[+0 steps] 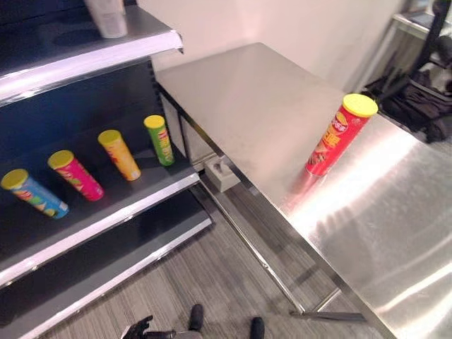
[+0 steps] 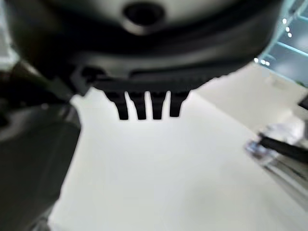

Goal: Put the goods on the table back onto the shelves and tidy them up.

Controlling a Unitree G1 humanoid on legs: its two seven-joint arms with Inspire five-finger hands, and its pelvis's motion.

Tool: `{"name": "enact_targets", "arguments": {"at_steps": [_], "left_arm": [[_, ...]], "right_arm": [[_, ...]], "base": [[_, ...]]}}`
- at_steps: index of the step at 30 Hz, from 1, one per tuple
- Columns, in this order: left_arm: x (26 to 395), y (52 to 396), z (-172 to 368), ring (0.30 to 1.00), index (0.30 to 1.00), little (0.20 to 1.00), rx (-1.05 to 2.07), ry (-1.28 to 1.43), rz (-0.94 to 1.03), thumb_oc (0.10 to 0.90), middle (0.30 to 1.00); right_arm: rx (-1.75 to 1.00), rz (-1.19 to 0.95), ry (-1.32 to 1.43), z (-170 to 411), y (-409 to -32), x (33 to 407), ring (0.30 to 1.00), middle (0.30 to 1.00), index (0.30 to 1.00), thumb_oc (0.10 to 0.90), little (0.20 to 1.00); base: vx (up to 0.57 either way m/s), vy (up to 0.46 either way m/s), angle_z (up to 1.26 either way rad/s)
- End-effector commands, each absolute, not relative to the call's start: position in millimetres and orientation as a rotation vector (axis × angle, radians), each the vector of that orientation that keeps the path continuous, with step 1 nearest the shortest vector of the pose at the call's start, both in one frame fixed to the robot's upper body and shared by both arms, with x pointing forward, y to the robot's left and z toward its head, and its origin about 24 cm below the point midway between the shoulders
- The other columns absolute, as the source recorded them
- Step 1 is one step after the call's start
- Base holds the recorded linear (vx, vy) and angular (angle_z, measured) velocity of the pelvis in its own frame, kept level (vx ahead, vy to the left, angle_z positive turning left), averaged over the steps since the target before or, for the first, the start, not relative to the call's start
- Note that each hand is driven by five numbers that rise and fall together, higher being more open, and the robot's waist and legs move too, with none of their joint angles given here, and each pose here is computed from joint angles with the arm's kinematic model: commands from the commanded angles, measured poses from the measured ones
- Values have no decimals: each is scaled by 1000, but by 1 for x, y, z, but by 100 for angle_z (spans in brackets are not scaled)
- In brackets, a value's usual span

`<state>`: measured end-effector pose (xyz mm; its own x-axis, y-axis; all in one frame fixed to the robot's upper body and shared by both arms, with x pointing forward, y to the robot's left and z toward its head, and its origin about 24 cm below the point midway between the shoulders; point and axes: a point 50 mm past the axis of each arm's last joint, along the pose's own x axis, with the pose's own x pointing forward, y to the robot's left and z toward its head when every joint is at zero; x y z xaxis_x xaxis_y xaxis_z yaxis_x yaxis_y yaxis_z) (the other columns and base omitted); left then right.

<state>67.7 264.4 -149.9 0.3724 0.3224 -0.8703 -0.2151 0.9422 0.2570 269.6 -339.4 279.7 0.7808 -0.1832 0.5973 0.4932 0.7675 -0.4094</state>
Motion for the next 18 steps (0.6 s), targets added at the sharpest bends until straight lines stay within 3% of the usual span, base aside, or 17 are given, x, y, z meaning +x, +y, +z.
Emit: {"name": "enact_targets", "arguments": {"at_steps": [1,18], "left_arm": [[94,284,-136,900,900,900,155,1035,348,800,900],[89,282,-138,900,900,900,181,1049,332,800,900]], "right_arm": [[-611,-400,-752,330,-335,259,900,900,900,800,900],[-778,-202,-534,286,-314,286,900,900,900,800,900]], "base": [[55,87,-4],[24,45,-5]]}}
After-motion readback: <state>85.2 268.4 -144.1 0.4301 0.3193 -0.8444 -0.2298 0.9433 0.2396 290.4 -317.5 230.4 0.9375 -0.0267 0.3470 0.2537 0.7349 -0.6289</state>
